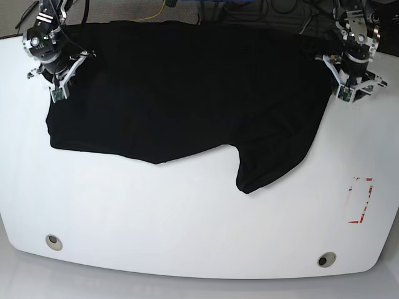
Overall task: Layout the t-shirt on the table in an organized manner, then fold the t-shirt properly
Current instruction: 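Release the t-shirt and move both grippers down along its sides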
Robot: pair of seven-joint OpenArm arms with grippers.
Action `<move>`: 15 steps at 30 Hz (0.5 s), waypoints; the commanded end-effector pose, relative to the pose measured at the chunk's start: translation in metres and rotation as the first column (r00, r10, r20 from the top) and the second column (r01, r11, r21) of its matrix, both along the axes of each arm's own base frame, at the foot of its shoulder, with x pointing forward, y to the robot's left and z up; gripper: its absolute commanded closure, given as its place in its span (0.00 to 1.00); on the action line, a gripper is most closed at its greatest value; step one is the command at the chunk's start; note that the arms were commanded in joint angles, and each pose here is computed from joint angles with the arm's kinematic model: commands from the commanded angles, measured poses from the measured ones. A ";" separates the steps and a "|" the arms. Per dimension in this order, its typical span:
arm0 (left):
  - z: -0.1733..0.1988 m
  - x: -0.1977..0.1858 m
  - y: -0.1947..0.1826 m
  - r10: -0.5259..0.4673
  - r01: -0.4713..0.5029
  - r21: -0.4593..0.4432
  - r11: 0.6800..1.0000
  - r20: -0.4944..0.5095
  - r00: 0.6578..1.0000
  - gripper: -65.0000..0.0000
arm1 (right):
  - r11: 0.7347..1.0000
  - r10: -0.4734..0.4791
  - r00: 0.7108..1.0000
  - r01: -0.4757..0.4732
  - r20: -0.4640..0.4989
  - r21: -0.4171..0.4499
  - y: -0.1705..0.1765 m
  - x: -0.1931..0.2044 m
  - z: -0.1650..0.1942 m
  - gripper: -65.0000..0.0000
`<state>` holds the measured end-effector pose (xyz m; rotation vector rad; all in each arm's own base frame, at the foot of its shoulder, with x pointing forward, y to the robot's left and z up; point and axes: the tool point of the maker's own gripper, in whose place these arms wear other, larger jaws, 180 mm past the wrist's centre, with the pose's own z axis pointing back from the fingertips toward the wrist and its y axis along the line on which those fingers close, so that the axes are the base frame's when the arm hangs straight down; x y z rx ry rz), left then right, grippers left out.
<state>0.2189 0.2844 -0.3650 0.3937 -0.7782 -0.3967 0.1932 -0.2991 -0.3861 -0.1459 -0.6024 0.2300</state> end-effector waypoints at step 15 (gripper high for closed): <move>0.084 0.094 0.004 -0.021 0.004 0.071 0.997 0.247 0.969 0.50 | 0.999 -0.041 0.986 0.045 0.161 -0.024 -0.034 0.096 0.050 0.63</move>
